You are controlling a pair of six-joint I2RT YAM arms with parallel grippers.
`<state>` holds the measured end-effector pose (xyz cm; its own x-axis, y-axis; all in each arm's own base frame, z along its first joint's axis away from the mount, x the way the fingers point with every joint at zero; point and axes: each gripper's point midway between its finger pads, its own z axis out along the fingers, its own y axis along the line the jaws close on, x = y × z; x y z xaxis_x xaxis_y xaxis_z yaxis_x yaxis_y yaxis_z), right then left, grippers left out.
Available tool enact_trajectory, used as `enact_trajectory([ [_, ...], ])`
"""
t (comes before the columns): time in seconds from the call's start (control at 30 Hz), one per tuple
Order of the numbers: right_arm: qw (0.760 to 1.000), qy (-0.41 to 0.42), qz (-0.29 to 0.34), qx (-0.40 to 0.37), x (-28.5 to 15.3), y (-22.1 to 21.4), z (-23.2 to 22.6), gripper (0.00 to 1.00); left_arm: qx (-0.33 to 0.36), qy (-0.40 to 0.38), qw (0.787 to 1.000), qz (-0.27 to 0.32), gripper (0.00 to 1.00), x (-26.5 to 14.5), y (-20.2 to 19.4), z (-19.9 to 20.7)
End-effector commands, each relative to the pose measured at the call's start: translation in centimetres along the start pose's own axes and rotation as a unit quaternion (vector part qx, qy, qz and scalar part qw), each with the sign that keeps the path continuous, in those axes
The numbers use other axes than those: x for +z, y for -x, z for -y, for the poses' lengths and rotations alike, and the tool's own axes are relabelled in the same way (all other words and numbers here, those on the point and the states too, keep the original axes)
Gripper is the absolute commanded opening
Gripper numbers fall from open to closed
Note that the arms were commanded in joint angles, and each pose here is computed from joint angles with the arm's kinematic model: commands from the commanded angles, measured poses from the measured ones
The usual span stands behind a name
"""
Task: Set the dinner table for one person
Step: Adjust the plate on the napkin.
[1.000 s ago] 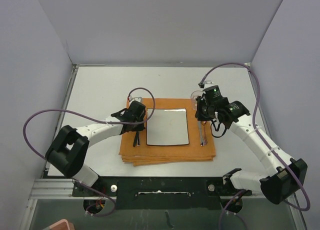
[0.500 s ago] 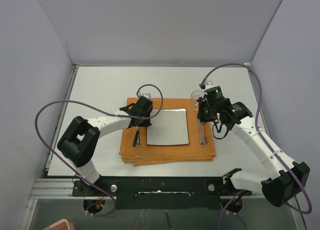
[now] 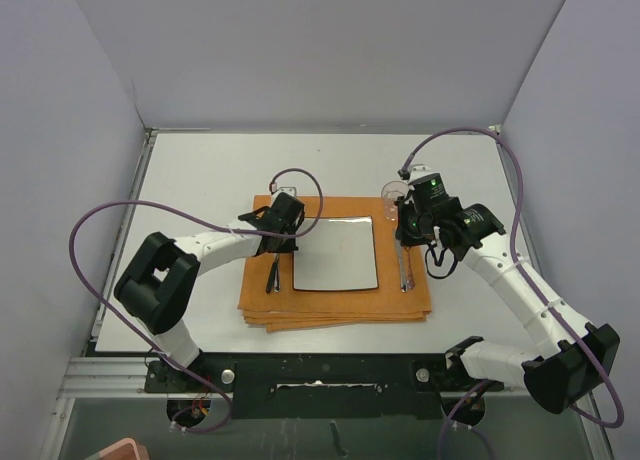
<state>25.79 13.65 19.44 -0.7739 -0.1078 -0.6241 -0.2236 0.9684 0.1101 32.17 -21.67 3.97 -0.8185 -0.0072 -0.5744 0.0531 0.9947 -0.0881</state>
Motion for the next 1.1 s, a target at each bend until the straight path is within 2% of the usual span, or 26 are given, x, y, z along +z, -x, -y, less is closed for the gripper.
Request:
enact_trajectory([
  [0.0,1.000,0.008,0.028,0.001,-1.0,1.5,-0.5,0.00,-0.005,-0.003,1.000,0.031,0.00,-0.6,2.7,0.6],
  [0.37,0.999,0.012,0.035,0.003,-2.0,2.1,-0.6,0.00,0.000,-0.005,1.000,0.016,0.00,1.2,2.2,2.1],
  [0.8,0.999,0.001,0.032,-0.006,-2.2,1.9,0.0,0.00,0.009,0.015,1.000,0.018,0.00,1.5,2.0,1.0],
  [1.07,1.000,0.001,0.030,-0.005,-2.0,2.0,0.1,0.00,0.002,0.007,1.000,0.015,0.00,1.9,1.9,1.7],
])
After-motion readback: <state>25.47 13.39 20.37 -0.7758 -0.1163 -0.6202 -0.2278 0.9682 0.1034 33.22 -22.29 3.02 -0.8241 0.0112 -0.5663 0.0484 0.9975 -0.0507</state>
